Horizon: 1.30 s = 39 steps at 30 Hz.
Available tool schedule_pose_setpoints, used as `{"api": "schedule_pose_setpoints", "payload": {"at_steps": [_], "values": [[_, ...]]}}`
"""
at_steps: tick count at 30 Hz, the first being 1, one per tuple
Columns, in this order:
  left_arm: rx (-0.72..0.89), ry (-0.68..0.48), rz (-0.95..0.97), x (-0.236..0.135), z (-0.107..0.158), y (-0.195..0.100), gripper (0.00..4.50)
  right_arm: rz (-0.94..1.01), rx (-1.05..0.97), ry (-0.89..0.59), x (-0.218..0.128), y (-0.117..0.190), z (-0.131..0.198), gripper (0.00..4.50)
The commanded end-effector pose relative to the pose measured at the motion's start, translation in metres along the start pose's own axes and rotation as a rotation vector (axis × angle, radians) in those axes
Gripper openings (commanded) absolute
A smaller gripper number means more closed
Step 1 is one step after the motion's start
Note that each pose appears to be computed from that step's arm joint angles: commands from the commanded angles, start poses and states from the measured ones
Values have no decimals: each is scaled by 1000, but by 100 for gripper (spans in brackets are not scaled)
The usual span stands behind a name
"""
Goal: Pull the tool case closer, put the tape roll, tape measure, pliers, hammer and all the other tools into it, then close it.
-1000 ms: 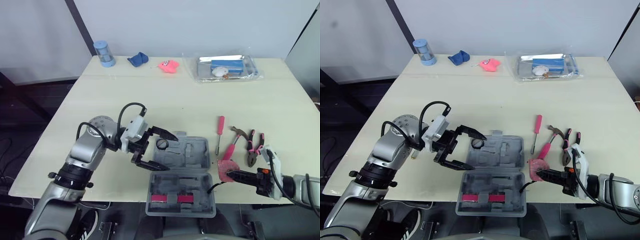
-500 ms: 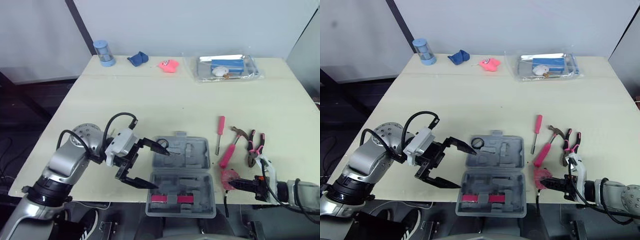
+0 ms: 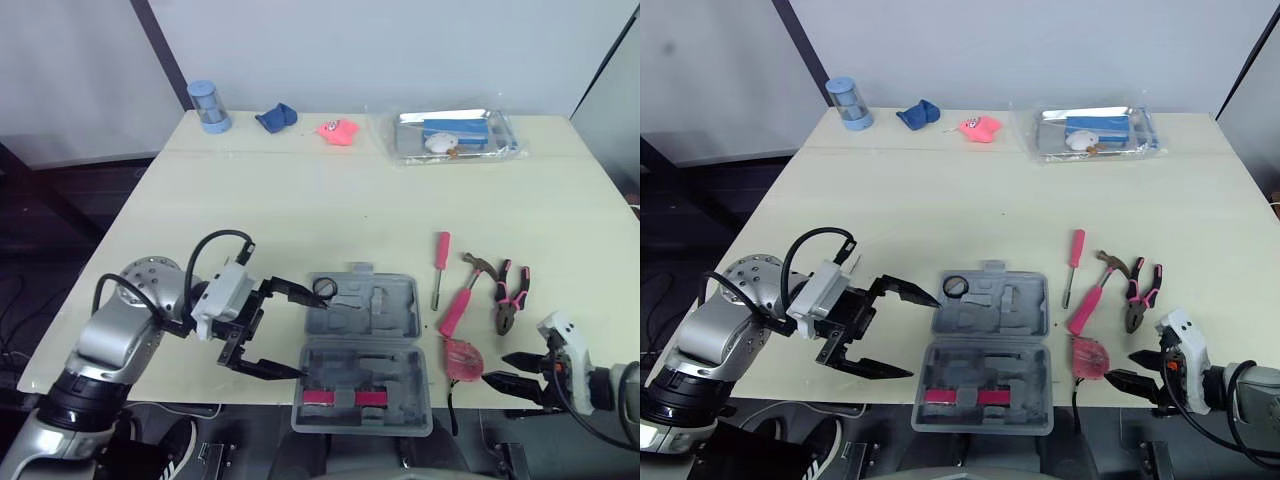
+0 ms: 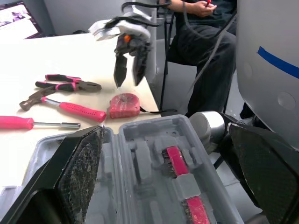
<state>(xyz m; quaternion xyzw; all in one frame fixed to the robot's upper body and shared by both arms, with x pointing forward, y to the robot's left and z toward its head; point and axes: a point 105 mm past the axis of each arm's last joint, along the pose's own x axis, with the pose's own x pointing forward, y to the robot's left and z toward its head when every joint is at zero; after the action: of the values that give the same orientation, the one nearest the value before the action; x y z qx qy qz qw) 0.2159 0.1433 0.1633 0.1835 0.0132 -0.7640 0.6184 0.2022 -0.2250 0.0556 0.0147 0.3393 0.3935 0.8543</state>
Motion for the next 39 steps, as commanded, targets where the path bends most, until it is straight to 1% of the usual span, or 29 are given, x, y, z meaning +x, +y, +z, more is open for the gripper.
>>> {"api": "schedule_pose_setpoints", "payload": {"at_steps": [1, 4, 7, 9, 12, 16, 25, 30, 31, 32, 33, 34, 39], "values": [[19, -6, -10, -9, 7, -2, 450, 83, -345, -130, -3, 12, 29, 447], [16, -13, -14, -11, 9, -3, 450, 152, -549, -125, 3, 18, 25, 447], [7, -21, -25, -13, 12, -5, 450, 200, -657, -119, 19, 19, 19, 447], [11, -10, -37, -13, 13, -6, 450, 221, -716, -71, 25, 15, 11, 447], [22, -17, -28, -17, 17, -5, 450, 212, -717, -28, 31, 5, 4, 447], [32, 5, -22, -20, 16, -6, 450, 173, -751, -44, 40, -5, 4, 447], [29, 4, -23, -19, 16, -8, 450, 162, -747, -8, 50, -9, -9, 447], [29, 4, -25, -19, 15, -7, 450, 150, -735, -31, 51, -9, -7, 447], [29, 4, -25, -19, 15, -7, 450, 148, -735, -32, 50, -9, -7, 383], [29, 4, -24, -19, 14, -7, 450, 146, -733, -32, 50, -9, -7, 353], [31, 3, -25, -19, 14, -7, 450, 145, -734, -33, 50, -9, -6, 338], [32, 1, -25, -19, 14, -7, 450, 144, -734, -34, 49, -9, -6, 299], [34, -6, -25, -18, 14, -7, 450, 142, -733, -33, 44, -9, -5, 297]]}}
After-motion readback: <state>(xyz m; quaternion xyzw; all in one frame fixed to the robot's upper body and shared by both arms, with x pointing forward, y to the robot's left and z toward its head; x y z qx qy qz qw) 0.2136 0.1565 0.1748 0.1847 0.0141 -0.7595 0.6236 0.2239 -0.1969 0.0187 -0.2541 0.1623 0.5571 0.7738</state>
